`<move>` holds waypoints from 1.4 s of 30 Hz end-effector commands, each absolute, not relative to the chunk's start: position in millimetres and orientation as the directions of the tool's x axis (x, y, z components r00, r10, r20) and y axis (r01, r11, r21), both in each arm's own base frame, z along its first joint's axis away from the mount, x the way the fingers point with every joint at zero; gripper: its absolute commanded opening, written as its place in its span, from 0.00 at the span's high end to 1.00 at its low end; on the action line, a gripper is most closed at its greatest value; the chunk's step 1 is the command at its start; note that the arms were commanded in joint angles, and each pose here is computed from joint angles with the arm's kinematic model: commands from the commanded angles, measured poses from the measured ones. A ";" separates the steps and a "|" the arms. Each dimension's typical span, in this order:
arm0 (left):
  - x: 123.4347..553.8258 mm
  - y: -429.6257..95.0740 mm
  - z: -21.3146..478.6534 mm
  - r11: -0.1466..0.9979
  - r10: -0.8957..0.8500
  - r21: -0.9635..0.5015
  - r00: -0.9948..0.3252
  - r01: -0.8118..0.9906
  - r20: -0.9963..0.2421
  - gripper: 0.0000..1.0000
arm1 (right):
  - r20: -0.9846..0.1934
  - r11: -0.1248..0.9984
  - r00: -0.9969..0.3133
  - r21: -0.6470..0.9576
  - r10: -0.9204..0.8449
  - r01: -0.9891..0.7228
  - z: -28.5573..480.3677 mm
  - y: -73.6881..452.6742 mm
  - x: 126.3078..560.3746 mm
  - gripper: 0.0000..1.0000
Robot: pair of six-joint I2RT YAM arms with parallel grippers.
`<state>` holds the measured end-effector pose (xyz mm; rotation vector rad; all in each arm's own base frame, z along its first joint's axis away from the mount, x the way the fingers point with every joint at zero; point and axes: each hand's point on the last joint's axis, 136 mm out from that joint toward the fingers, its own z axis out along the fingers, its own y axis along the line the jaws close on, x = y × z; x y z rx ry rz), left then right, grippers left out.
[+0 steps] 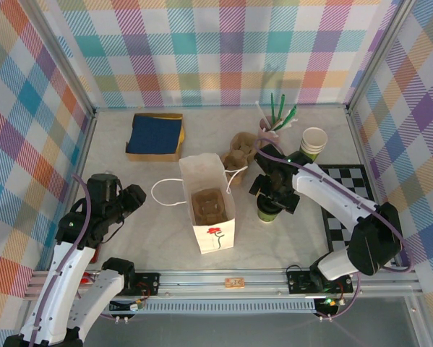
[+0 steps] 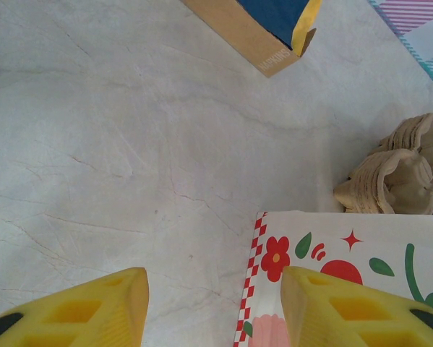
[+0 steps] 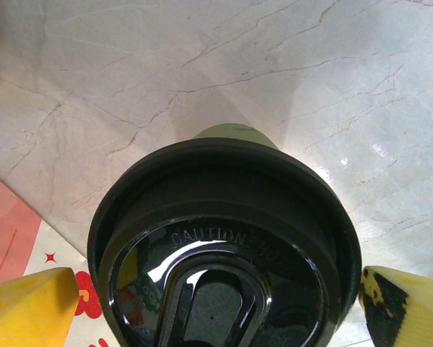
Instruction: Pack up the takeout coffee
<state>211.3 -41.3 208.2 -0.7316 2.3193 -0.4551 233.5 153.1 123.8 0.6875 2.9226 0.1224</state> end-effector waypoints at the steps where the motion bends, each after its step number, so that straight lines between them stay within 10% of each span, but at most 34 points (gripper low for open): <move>1: 210.1 -36.9 207.5 0.790 -0.603 -0.478 -0.627 -0.384 -0.493 0.49 | -0.100 0.890 -0.885 0.103 0.454 0.445 119.4 155.7 233.1 0.01; 42: 209.1 -36.4 199.6 0.790 -0.603 -0.474 -0.631 -0.389 -0.487 0.53 | -0.009 0.866 -0.867 0.062 0.498 0.496 71.0 154.7 231.3 0.01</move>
